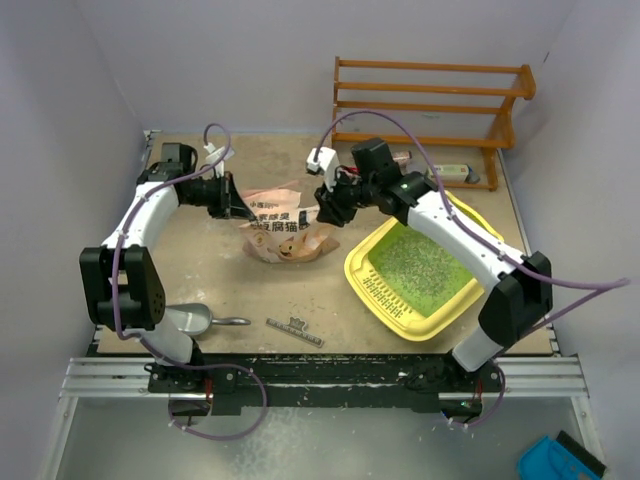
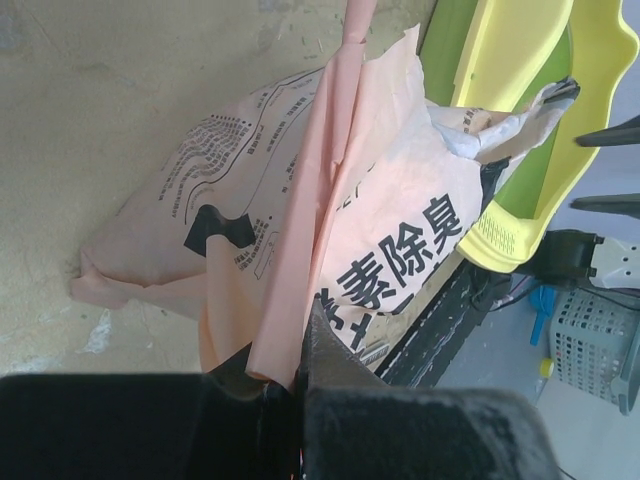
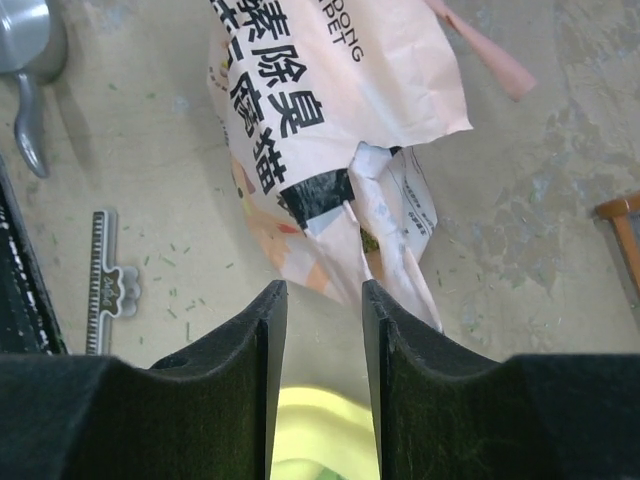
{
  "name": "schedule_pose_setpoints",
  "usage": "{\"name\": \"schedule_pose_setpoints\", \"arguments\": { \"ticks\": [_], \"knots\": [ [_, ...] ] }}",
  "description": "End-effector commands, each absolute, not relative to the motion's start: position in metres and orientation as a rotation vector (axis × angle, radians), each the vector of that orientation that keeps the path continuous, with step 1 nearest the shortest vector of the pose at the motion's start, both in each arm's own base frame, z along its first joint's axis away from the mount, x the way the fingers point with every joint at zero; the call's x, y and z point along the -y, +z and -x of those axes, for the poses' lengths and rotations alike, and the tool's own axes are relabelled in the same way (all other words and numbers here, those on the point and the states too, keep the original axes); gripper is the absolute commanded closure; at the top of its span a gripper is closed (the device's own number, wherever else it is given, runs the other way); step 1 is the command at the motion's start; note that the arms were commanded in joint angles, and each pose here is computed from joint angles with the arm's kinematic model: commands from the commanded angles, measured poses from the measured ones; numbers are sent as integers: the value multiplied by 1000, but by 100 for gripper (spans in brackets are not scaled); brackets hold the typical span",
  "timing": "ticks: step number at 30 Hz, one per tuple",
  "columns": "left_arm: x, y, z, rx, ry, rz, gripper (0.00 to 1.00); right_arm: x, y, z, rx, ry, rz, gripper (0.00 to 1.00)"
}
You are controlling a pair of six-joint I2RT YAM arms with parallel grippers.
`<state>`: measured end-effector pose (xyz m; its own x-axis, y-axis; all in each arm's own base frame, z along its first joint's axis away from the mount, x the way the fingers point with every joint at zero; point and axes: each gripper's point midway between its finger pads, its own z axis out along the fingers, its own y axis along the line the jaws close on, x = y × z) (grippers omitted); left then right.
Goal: Fill the litter box with clean litter
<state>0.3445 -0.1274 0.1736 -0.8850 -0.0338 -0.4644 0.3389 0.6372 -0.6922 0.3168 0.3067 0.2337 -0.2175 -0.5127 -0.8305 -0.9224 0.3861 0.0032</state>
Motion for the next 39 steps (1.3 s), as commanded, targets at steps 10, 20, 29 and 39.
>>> {"name": "schedule_pose_setpoints", "arguments": {
  "ticks": [10, 20, 29, 39],
  "knots": [
    [121, 201, -349, -2336, -1102, -249, 100, -354, 213, -321, -1780, 455, 1486, 60],
    [123, 191, -343, -2343, -1126, -239, 100, -361, 195, -343, -1753, 342, 1470, 53],
    [125, 198, -345, -2321, -1135, -241, 100, -357, 183, -339, -1752, 326, 1580, 31],
    [122, 206, -350, -2299, -1089, -252, 89, -347, 157, -335, -1755, 279, 1718, 42]
  ]
}}
